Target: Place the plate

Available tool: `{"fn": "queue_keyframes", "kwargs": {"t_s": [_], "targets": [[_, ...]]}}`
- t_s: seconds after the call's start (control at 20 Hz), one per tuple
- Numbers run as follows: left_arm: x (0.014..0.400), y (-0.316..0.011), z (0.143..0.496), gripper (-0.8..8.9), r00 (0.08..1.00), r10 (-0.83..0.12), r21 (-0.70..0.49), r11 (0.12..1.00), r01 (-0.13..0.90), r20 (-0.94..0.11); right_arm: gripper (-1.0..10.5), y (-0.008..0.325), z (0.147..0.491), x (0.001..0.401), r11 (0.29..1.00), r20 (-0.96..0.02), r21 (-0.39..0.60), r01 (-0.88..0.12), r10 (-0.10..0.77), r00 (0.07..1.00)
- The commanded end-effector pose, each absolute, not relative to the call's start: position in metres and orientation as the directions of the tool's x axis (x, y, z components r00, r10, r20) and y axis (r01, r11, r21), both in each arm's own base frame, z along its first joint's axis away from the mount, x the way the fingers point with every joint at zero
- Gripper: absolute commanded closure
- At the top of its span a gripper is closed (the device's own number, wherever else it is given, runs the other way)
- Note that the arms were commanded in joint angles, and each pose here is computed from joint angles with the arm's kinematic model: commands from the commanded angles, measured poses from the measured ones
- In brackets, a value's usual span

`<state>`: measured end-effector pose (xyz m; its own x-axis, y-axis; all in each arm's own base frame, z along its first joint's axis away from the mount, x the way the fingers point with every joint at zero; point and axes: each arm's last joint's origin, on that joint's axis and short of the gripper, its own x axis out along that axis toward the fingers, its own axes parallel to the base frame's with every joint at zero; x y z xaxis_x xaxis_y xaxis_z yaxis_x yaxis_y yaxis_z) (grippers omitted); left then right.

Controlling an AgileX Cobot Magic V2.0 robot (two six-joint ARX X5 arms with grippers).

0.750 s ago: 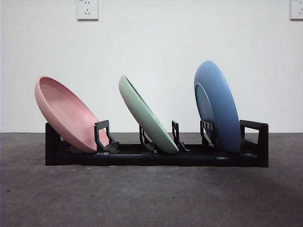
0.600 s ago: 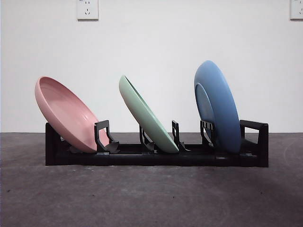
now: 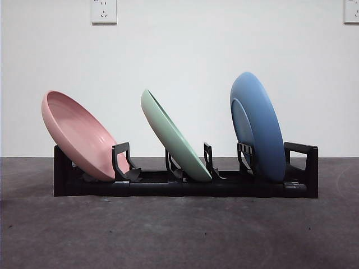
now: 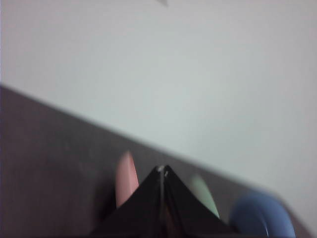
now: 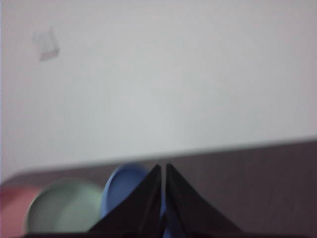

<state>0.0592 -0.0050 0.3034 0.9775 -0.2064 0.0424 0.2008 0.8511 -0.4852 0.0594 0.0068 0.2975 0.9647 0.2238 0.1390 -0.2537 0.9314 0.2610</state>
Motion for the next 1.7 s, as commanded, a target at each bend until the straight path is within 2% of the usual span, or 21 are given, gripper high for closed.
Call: {"fn": "queue_keyframes", "kwargs": {"t_s": [0.05,0.35,0.5,0.6,0.7,0.8,0.95,1.0,1.1,1.2,1.3,1.5,1.7], "targets": [[0.060,-0.006,0.316,8.03,0.964,-0.253,-0.381,0.902,0.203,-0.084,9.3,0.008,0.307,0.059,0.921,-0.032,0.300,-0.250,0.272,0.962],[0.074,-0.006,0.318,8.03,0.870,-0.255,-0.267,0.952,0.149,-0.423,9.3,0.009,0.308,0.067,0.946,-0.392,0.262,-0.192,0.286,0.874],[0.081,-0.005,0.311,8.03,0.788,-0.229,-0.243,0.964,0.105,-0.572,9.3,0.008,0.306,0.073,0.960,-0.518,0.223,-0.170,0.264,0.814],[0.085,-0.003,0.306,8.04,0.731,-0.171,-0.199,0.979,0.049,-0.661,9.3,0.008,0.303,0.076,0.967,-0.572,0.201,-0.159,0.248,0.782],[0.087,-0.002,0.301,8.04,0.681,-0.139,-0.142,0.989,0.053,-0.719,9.3,0.007,0.301,0.079,0.971,-0.609,0.185,-0.151,0.234,0.758],[0.090,-0.002,0.299,7.66,0.660,-0.143,-0.130,0.989,0.068,-0.737,8.8,0.008,0.299,0.081,0.971,-0.628,0.173,-0.165,0.238,0.741],[0.090,-0.002,0.300,4.95,0.678,-0.143,-0.129,0.989,0.072,-0.721,5.5,0.009,0.301,0.082,0.969,-0.611,0.153,-0.193,0.247,0.752],[0.090,-0.002,0.300,4.65,0.677,-0.143,-0.129,0.989,0.072,-0.722,5.4,0.009,0.301,0.082,0.969,-0.610,0.153,-0.197,0.249,0.752],[0.090,-0.002,0.300,4.69,0.679,-0.143,-0.137,0.989,0.063,-0.720,5.5,0.010,0.301,0.082,0.966,-0.611,0.159,-0.202,0.257,0.749],[0.089,-0.002,0.301,4.69,0.683,-0.143,-0.151,0.987,0.047,-0.716,6.1,0.012,0.303,0.086,0.959,-0.618,0.203,-0.196,0.281,0.734],[0.088,-0.002,0.301,4.69,0.685,-0.143,-0.151,0.987,0.048,-0.714,6.2,0.015,0.309,0.098,0.946,-0.650,0.263,-0.186,0.317,0.690],[0.088,-0.002,0.301,4.69,0.686,-0.143,-0.172,0.985,0.026,-0.713,6.2,0.026,0.327,0.152,0.902,-0.732,0.391,-0.184,0.426,0.532],[0.088,-0.002,0.301,4.69,0.686,-0.143,-0.184,0.983,0.013,-0.713,6.2,0.041,0.343,0.210,0.874,-0.748,0.434,-0.217,0.484,0.454]]}}
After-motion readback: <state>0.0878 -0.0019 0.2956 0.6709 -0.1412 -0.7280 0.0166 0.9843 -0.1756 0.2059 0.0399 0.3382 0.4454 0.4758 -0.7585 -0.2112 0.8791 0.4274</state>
